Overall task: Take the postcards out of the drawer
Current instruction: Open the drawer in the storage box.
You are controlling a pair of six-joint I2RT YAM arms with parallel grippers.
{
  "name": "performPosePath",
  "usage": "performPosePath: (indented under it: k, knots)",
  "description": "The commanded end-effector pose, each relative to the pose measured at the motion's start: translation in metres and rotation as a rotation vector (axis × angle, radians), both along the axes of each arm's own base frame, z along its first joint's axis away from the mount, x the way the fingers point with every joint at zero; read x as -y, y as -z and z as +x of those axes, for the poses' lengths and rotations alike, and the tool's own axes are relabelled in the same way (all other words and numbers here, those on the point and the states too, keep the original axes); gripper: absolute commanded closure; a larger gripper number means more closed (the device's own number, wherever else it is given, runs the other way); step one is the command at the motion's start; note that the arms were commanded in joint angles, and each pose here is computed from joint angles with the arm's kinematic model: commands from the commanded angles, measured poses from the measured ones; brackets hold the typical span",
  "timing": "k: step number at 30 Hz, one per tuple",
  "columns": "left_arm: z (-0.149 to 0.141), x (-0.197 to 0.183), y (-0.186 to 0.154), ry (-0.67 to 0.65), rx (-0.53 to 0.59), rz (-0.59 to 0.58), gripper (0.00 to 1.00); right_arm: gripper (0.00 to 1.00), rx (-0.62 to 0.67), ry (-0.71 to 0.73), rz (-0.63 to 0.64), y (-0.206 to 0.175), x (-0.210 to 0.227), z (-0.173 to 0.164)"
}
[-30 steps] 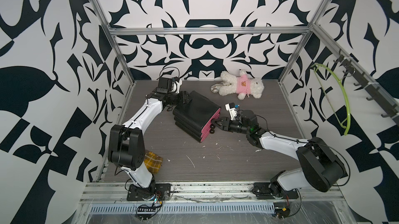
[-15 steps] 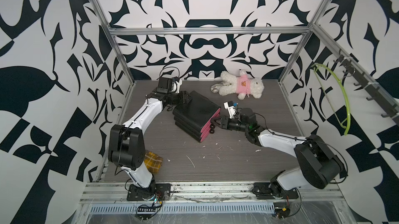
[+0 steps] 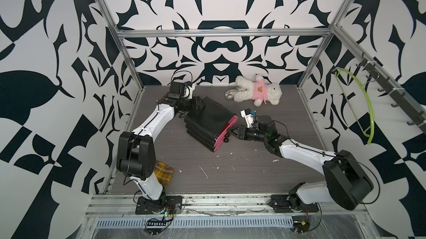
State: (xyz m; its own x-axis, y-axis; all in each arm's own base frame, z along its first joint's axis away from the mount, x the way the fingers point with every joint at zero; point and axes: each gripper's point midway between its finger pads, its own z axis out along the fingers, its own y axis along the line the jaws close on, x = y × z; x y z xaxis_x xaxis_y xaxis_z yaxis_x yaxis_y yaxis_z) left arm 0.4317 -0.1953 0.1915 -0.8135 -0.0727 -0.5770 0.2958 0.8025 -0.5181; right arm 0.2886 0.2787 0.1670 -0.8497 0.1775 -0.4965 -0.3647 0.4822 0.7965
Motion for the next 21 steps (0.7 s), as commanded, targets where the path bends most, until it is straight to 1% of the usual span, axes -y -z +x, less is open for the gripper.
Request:
performPosePath:
  k: [1, 7, 21]
  knots:
    - [-0.026, -0.02, 0.07, -0.03, -0.221, 0.152, 0.41, 0.76, 0.002, -0.023, -0.067, 0.003, 0.006, -0.011]
    - [-0.026, -0.021, 0.067, -0.032, -0.215, 0.151, 0.41, 0.76, -0.03, 0.002, -0.127, 0.014, 0.027, -0.023]
    - [-0.025, -0.022, 0.067, -0.037, -0.215, 0.163, 0.41, 0.76, -0.07, 0.053, -0.201, 0.026, 0.068, -0.033]
